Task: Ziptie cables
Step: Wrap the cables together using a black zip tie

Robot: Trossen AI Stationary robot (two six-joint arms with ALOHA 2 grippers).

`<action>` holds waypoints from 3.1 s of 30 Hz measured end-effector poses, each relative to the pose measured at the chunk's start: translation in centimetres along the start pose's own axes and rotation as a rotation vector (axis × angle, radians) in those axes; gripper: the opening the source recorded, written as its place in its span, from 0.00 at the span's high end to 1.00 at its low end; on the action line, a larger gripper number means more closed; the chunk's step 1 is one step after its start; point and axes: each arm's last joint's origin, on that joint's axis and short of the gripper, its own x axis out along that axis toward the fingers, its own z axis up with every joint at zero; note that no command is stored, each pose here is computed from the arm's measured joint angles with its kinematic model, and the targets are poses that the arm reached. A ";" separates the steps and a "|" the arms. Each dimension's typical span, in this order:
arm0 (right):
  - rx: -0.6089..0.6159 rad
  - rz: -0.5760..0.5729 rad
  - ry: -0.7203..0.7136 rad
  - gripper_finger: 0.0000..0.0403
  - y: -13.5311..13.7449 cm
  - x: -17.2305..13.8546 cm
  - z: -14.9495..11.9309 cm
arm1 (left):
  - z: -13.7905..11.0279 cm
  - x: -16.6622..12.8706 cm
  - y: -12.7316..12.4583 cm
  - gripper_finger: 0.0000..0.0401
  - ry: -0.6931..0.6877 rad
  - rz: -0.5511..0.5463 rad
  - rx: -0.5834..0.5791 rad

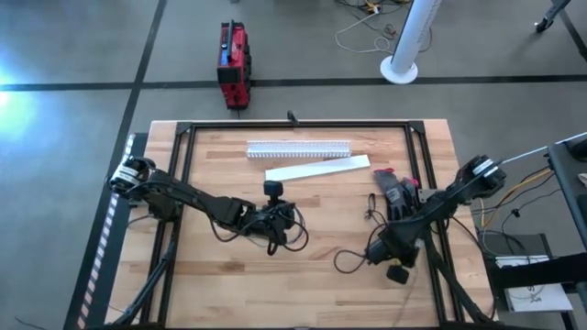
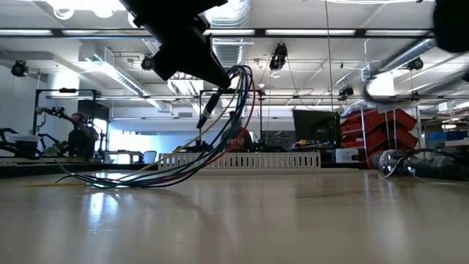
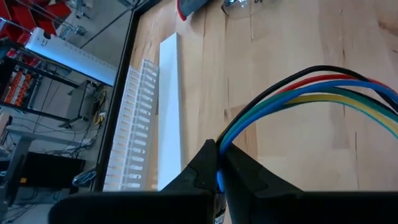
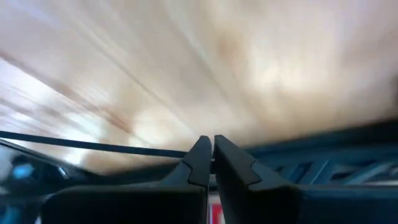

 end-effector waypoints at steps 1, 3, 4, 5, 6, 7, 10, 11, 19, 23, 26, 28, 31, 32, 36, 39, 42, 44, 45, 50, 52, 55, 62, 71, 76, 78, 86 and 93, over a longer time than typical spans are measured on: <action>-0.006 0.007 -0.055 1.00 0.1 -0.7 0.1 | 0.0 -0.2 0.2 1.00 0.003 0.001 0.002; -0.023 0.015 -0.177 1.00 0.2 -2.4 0.3 | -0.2 -0.7 0.6 1.00 0.021 -0.002 0.016; -0.034 0.016 -0.240 1.00 0.2 -3.3 0.5 | -0.3 -0.9 0.9 1.00 0.028 -0.003 0.019; -0.041 0.008 -0.311 1.00 0.1 -4.1 0.7 | -0.5 -1.2 1.1 1.00 0.037 -0.004 0.023; -0.045 -0.006 -0.387 1.00 0.0 -4.9 0.9 | -0.6 -1.5 1.3 1.00 0.050 -0.006 0.032; -0.037 -0.021 -0.459 1.00 -0.1 -5.7 1.1 | -0.8 -1.9 1.6 1.00 0.064 -0.008 0.042; -0.008 -0.083 -0.658 1.00 -0.4 -7.6 2.0 | -1.4 -2.8 2.3 1.00 0.093 -0.012 0.037; -0.001 -0.113 -0.708 1.00 -0.6 -8.1 2.3 | -1.6 -3.1 2.5 1.00 0.096 -0.013 0.029; 0.005 -0.140 -0.983 1.00 -0.5 -10.9 5.9 | -4.1 -5.6 4.1 1.00 0.066 -0.012 -0.032; -0.059 -0.126 -1.042 1.00 -0.2 -11.0 8.4 | -4.9 -6.2 4.5 1.00 -0.050 0.001 -0.059; -0.085 -0.121 -1.080 1.00 -0.2 -11.0 10.5 | -5.5 -5.8 3.9 1.00 -0.181 -0.050 0.002; -0.083 -0.116 -1.100 1.00 -0.3 -11.0 11.7 | -6.0 -5.4 3.3 1.00 -0.268 -0.082 0.044; -0.082 -0.113 -1.118 1.00 -0.8 -11.1 13.1 | -6.5 -4.6 2.4 1.00 -0.395 -0.062 0.063; -0.079 -0.113 -1.122 1.00 -1.0 -11.1 13.4 | -6.6 -4.3 2.1 1.00 -0.422 -0.049 0.071; -0.071 -0.115 -1.133 1.00 -1.5 -11.4 14.0 | -6.3 -3.3 1.0 1.00 -0.527 -0.059 0.068; -0.079 -0.112 -1.149 1.00 -1.5 -11.6 14.1 | -5.3 -2.0 0.0 1.00 -0.499 -0.043 0.073; -0.082 -0.111 -1.169 1.00 -1.5 -11.8 14.2 | -3.9 -0.3 -0.9 1.00 -0.429 0.040 0.096; -0.083 -0.109 -1.174 1.00 -1.5 -11.8 14.2 | -2.9 0.5 -1.3 1.00 -0.404 0.079 0.128; -0.083 -0.109 -1.174 1.00 -1.5 -11.8 14.2 | -2.4 0.9 -1.6 1.00 -0.400 0.078 0.138; -0.095 -0.114 -1.177 1.00 -1.4 -11.8 14.2 | -0.5 1.5 -3.5 1.00 -0.346 0.020 0.219; -0.098 -0.118 -1.175 1.00 -1.5 -11.8 14.2 | -0.1 1.2 -4.0 0.99 -0.321 -0.013 0.243; -0.119 -0.131 -1.177 1.00 -1.5 -11.9 14.3 | 0.5 0.7 -4.5 0.97 -0.334 -0.081 0.230; -0.149 -0.130 -1.207 1.00 -1.3 -12.1 14.4 | 0.7 0.5 -4.6 0.85 -0.357 -0.130 0.217; -0.199 -0.162 -1.211 1.00 -1.3 -12.2 14.5 | 1.1 -1.5 -4.3 0.66 -0.371 -0.095 0.208; -0.242 -0.177 -1.227 1.00 -1.2 -12.4 14.5 | 1.4 -1.9 -4.1 0.59 -0.393 -0.078 0.162; -0.259 -0.190 -1.225 1.00 -1.2 -12.4 14.5 | 1.3 -2.0 -4.2 0.56 -0.378 -0.072 0.158; -0.327 -0.226 -1.241 1.00 -1.0 -12.9 14.5 | 1.1 -2.9 -4.7 0.52 -0.353 -0.055 0.138; -0.409 -0.147 -1.303 1.00 -0.2 -13.5 14.9 | -0.7 -6.6 -5.7 0.57 -0.234 -0.058 0.060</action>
